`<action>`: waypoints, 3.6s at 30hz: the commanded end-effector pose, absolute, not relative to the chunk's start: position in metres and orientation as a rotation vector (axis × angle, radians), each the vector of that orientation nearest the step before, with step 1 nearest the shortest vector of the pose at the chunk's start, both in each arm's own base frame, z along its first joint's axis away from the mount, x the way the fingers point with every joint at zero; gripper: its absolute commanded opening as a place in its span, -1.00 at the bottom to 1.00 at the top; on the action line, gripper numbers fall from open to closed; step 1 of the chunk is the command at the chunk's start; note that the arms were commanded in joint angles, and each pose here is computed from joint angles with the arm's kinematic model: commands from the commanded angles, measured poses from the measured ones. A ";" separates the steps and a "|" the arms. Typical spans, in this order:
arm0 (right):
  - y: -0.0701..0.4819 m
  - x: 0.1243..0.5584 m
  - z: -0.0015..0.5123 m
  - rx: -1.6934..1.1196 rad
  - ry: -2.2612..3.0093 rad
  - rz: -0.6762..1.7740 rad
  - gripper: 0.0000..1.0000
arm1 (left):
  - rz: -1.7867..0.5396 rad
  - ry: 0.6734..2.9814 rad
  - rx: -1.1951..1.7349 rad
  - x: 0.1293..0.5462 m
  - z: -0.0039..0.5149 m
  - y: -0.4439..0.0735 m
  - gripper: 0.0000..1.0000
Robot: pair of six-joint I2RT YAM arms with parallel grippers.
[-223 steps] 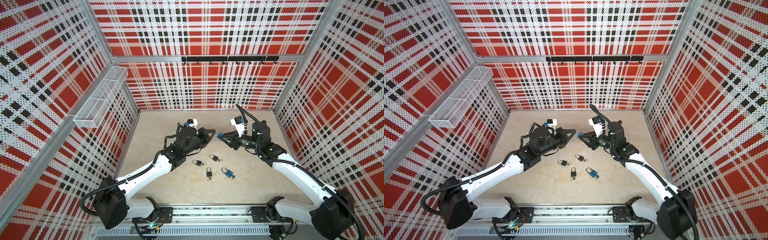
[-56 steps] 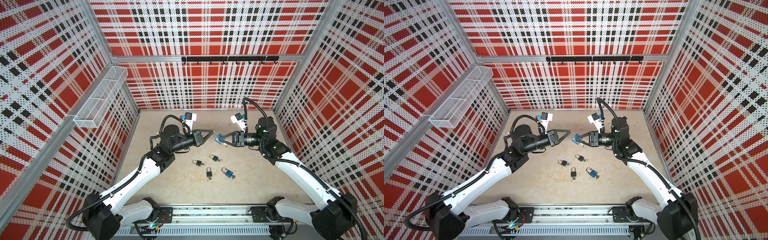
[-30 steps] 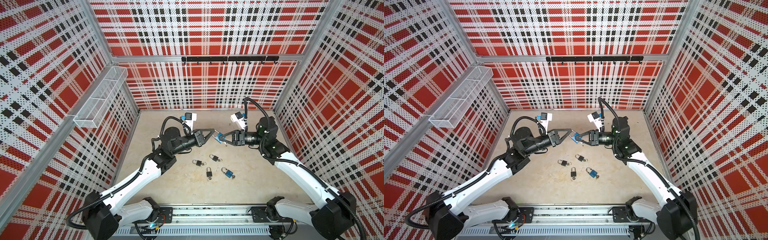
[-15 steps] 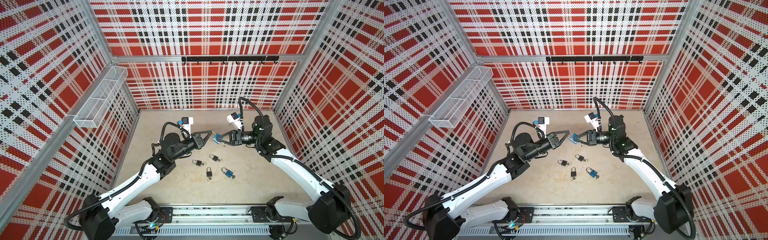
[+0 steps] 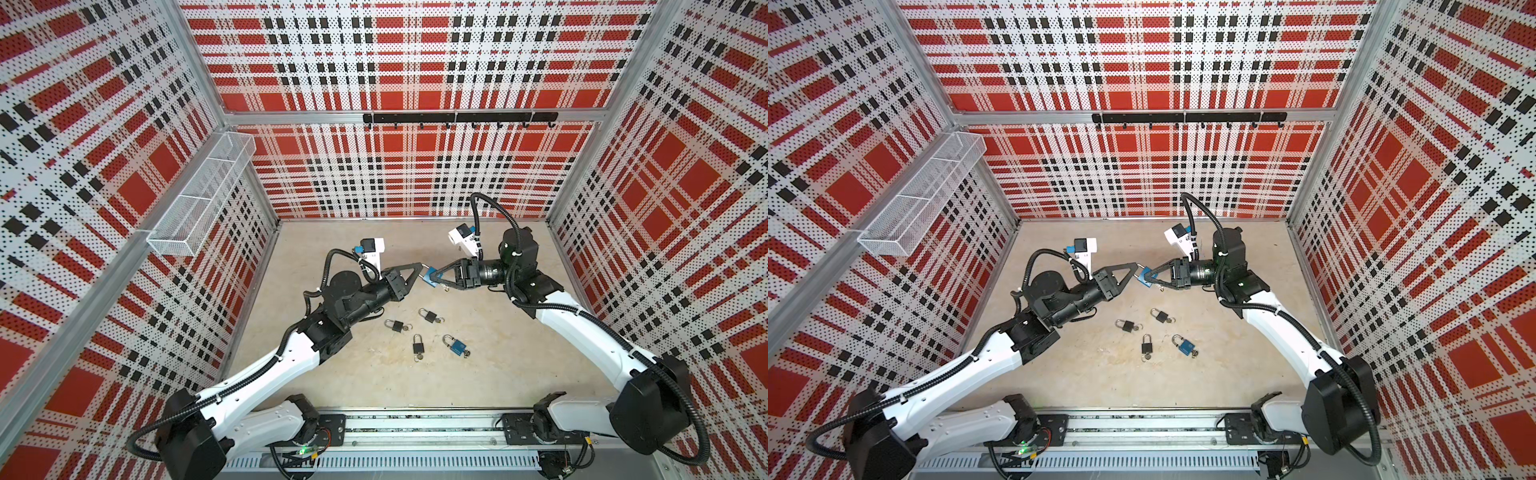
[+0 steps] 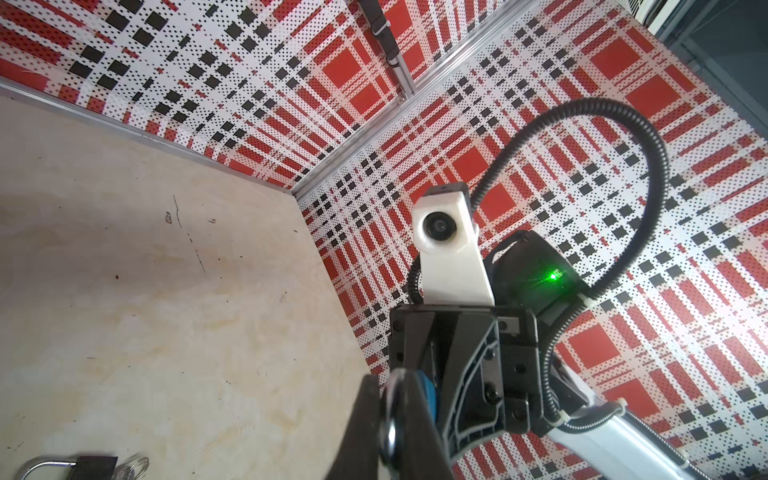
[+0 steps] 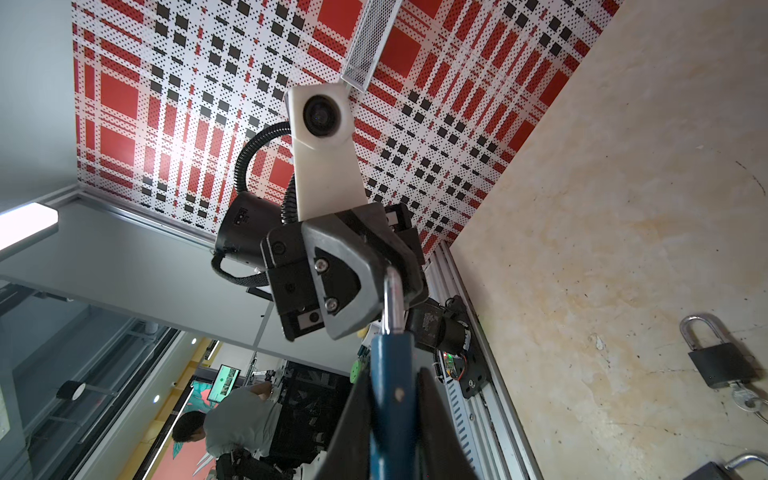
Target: Lock with the key
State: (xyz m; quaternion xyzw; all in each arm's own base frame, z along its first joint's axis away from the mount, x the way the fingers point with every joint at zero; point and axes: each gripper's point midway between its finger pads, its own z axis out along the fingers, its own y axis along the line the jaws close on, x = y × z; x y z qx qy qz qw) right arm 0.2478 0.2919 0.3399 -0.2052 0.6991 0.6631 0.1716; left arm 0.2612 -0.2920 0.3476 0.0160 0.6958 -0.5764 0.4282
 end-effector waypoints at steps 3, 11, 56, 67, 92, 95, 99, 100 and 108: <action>0.303 0.262 0.382 -0.645 1.762 1.736 -1.00 | -1.651 1.937 0.371 0.204 0.321 -0.326 -1.00; 0.303 0.252 0.362 -0.674 1.850 1.657 -1.00 | -1.681 1.875 0.380 0.222 0.350 -0.311 -0.83; 0.283 0.241 0.345 -0.573 1.857 1.646 -0.11 | -1.517 1.662 0.028 0.263 0.370 -0.262 -1.00; 0.286 0.241 0.344 -0.579 1.853 1.683 -0.44 | -1.537 1.636 0.005 0.266 0.377 -0.259 -1.00; 0.283 0.249 0.335 -0.524 1.866 1.673 -1.00 | -1.516 1.610 -0.062 0.280 0.377 -0.239 -1.00; 0.276 0.249 0.332 -0.490 1.875 1.664 -1.00 | -1.498 1.583 -0.072 0.285 0.385 -0.226 -1.00; 0.266 0.247 0.327 -0.455 1.890 1.645 -1.00 | -1.487 1.563 -0.077 0.290 0.391 -0.213 -1.00; 0.264 0.248 0.323 -0.444 1.902 1.629 -1.00 | -1.484 1.569 -0.082 0.291 0.390 -0.211 -1.00; 0.229 0.264 0.284 -0.280 2.051 1.393 -1.00 | -1.450 1.764 -0.049 0.303 0.340 -0.236 -1.00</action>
